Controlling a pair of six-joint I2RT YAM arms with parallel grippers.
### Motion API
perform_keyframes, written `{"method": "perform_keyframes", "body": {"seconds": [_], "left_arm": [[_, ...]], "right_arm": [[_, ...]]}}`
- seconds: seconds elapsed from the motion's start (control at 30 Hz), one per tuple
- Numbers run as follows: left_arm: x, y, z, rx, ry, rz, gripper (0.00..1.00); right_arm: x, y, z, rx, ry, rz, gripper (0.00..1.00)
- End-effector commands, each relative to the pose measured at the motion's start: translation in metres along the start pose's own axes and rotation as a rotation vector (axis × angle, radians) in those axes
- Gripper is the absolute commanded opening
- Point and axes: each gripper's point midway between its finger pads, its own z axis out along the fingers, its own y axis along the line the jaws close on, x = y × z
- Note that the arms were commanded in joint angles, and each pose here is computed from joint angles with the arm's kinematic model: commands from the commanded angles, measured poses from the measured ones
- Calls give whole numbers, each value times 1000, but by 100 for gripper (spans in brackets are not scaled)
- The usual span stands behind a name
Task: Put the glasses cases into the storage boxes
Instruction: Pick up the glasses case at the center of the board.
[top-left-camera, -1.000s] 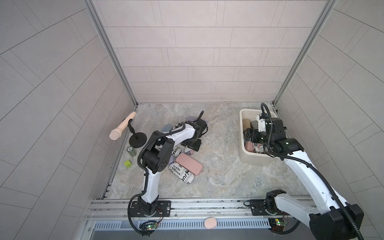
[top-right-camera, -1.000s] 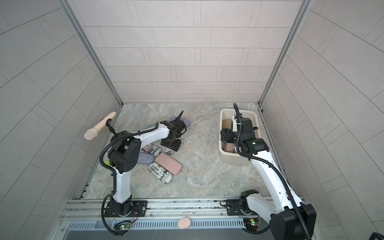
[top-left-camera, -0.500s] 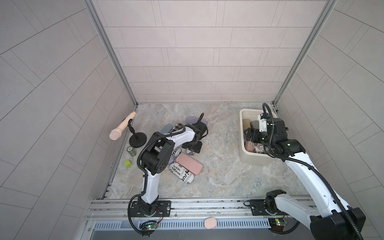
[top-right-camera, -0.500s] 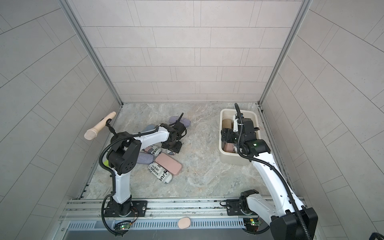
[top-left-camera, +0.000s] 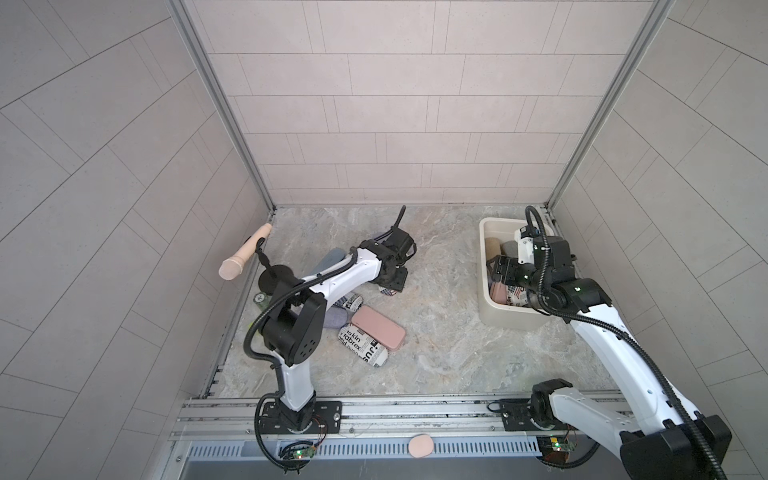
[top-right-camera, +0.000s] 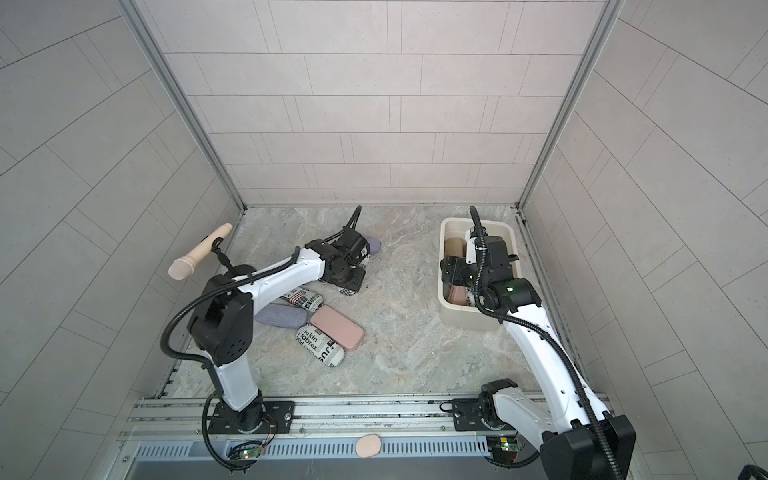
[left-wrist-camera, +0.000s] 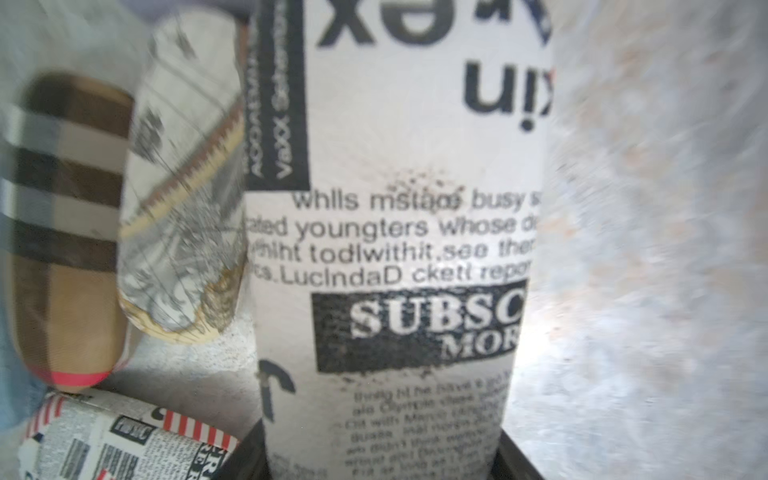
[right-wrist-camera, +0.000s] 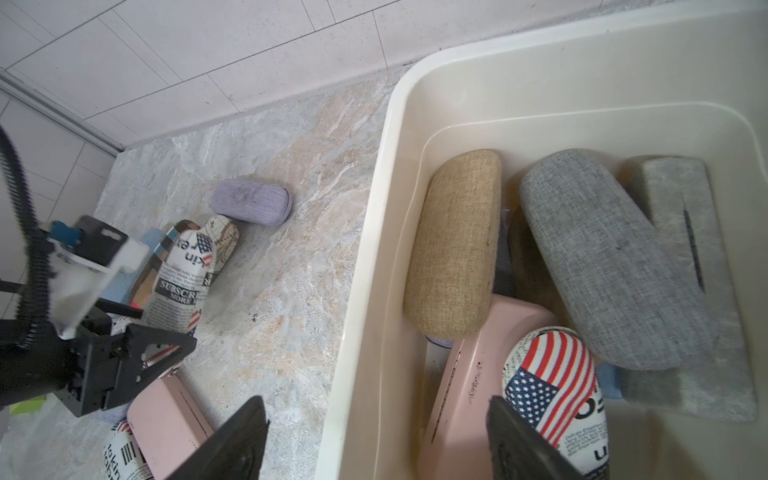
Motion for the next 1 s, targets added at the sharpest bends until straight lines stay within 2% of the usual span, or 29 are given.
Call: {"method": "perform_keyframes", "body": {"seconds": [0.0,0.17,0.3,0.4,0.7,0.83,0.97], "left_arm": [[-40,-24,-49,138,-165,25,60],[-70,-42,-92,291,-415,-10,59],[-73,-50,-111,424,-633,-48,59],[-67,-52,-122,504,-728,-94,59],[-67,-68,-132,627,-715,-113,59],[-66,-74,-132,660,-698,-107,59],[-65,-77,-133,667,-684,-87,58]], "right_arm": [[-23,18,-15,-67,-64,31,83],[-37,56,-12,-253,-79,124,81],[-32,98,-3,-309,-62,49,79],[-35,127,1,-355,-56,-6,78],[-37,182,25,-455,-23,-37,78],[-32,198,36,-486,3,-44,69],[-31,199,51,-475,5,-18,64]]}}
